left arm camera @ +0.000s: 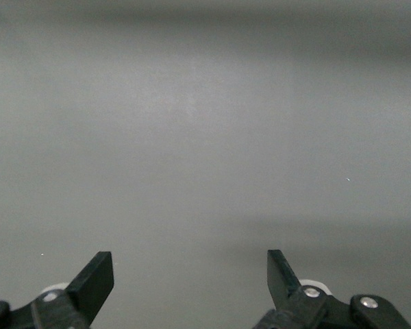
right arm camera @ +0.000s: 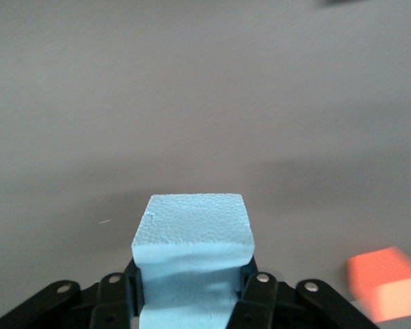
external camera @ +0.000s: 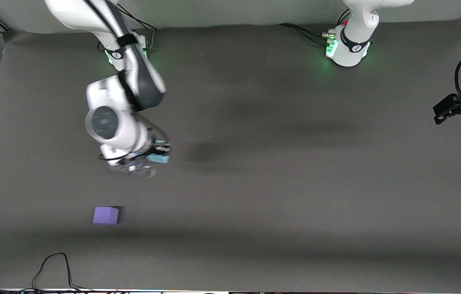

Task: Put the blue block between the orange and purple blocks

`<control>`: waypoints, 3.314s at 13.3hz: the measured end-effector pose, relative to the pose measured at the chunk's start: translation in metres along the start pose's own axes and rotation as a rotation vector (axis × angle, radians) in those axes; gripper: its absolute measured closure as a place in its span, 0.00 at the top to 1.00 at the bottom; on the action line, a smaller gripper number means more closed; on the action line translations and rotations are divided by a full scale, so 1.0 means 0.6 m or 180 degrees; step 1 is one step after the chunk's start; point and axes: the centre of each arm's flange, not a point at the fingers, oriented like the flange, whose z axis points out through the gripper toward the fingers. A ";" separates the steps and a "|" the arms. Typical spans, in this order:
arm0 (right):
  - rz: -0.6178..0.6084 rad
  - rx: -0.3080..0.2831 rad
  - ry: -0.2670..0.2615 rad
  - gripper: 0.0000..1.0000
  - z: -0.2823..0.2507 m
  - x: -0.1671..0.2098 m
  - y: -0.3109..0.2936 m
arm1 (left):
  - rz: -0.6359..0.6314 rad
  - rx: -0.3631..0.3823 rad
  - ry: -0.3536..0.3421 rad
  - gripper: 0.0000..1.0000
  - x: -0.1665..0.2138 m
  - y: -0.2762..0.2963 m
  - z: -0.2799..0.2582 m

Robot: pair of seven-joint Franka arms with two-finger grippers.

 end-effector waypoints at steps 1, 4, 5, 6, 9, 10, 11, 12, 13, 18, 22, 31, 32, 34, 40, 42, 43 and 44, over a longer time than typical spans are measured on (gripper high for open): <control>-0.0082 -0.0037 -0.0024 0.53 0.009 0.019 0.045 | 0.0000 0.0000 -0.0001 1.00 0.000 0.000 0.000; -0.0249 -0.0089 -0.0117 0.53 0.056 0.060 0.148 | 0.0001 0.0001 -0.0005 1.00 0.001 0.000 0.001; -0.0311 -0.0092 -0.0114 0.53 0.075 0.069 0.174 | 0.0001 0.0001 -0.0006 1.00 0.001 0.001 0.002; -0.0361 -0.0096 -0.0091 0.53 0.093 0.074 0.195 | 0.0001 0.0001 -0.0006 1.00 0.001 0.001 0.002; -0.0361 -0.0105 0.0018 0.53 0.154 0.075 0.242 | 0.0001 0.0001 -0.0007 1.00 0.001 0.001 0.002; -0.0331 -0.0085 0.0028 0.53 0.169 0.073 0.252 | 0.0000 0.0001 -0.0008 1.00 0.001 0.001 0.002; -0.0301 -0.0054 0.0011 0.53 0.182 0.072 0.258 | 0.0000 0.0001 -0.0008 1.00 0.001 0.001 0.002; -0.0283 -0.0040 0.0003 0.53 0.191 0.071 0.260 | 0.0000 0.0001 -0.0008 1.00 0.001 0.001 0.002; -0.0271 -0.0038 -0.0007 0.53 0.200 0.071 0.259 | 0.0000 0.0001 -0.0008 1.00 0.001 0.001 0.002; -0.0301 0.0031 -0.0082 0.53 0.259 0.071 0.259 | 0.0000 0.0001 -0.0008 1.00 0.001 0.001 0.002; -0.0350 -0.0020 -0.0107 0.61 0.282 0.071 0.263 | -0.0001 0.0001 -0.0008 1.00 0.001 0.001 0.002; -0.0348 0.0156 0.0102 1.00 0.178 0.088 0.279 | 0.0007 0.0001 -0.0007 1.00 0.001 0.003 0.002; -0.0336 0.0226 0.0140 1.00 0.139 0.089 0.289 | 0.0007 0.0001 -0.0007 1.00 0.001 0.003 0.002; -0.0359 0.0321 0.0141 1.00 0.061 0.082 0.313 | 0.0005 0.0000 -0.0006 1.00 0.001 0.003 0.002; -0.0416 0.0244 0.0130 1.00 -0.070 0.080 0.358 | -0.0025 -0.0119 0.0024 1.00 0.003 0.008 0.000; -0.0412 0.0235 0.0139 1.00 -0.107 0.077 0.372 | -0.0038 -0.0156 0.0038 1.00 0.004 0.009 0.000; -0.0401 0.0248 0.0146 1.00 -0.127 0.076 0.380 | -0.0043 -0.0160 0.0039 1.00 0.004 0.009 0.000; -0.0392 0.0263 0.0158 1.00 -0.149 0.073 0.387 | -0.0047 -0.0161 0.0039 1.00 0.004 0.008 0.000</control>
